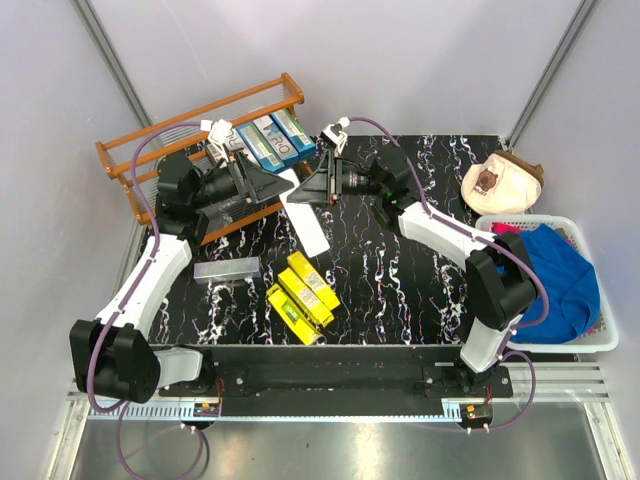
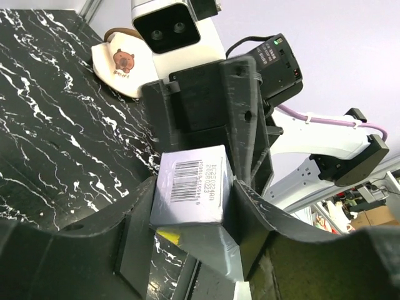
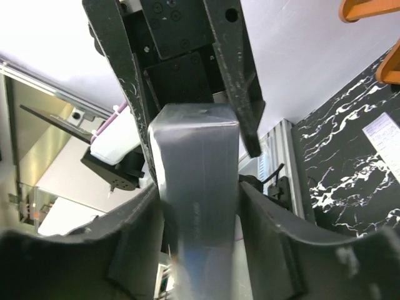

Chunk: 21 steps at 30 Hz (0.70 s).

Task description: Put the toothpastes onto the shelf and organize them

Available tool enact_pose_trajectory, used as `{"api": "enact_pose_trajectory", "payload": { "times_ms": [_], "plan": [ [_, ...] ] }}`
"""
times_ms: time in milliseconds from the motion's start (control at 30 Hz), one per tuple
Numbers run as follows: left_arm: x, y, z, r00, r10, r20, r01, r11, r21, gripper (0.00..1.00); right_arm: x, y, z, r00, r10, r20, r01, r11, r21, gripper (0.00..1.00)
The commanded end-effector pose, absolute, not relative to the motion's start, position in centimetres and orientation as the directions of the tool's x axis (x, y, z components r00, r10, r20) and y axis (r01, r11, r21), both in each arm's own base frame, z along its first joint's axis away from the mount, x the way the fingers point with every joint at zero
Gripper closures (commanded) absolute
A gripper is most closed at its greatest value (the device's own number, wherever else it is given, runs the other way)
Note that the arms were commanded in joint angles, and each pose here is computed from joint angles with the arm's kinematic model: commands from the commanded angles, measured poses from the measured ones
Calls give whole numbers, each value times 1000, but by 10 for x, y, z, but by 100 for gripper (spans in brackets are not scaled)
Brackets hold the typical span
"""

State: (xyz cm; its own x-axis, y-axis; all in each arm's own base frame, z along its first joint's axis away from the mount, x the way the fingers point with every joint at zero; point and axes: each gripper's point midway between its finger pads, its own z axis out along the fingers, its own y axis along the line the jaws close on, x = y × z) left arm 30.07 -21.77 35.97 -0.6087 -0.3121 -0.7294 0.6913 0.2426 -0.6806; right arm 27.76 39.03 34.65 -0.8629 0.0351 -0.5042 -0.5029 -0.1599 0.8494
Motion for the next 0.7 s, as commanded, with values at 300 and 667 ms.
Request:
{"api": "enact_pose_trajectory", "payload": {
  "times_ms": [300, 667],
  "plan": [
    [310, -207, 392, -519, -404, -753, 728, 252, -637, 74, 293, 358, 369, -665, 281, -692, -673, 176, 718, 3],
    [330, -139, 409, -416, -670, -614, 646, 258, -719, 81, 289, 335, 365, -624, 388, -678, -646, 231, 727, 0]
  ]
}}
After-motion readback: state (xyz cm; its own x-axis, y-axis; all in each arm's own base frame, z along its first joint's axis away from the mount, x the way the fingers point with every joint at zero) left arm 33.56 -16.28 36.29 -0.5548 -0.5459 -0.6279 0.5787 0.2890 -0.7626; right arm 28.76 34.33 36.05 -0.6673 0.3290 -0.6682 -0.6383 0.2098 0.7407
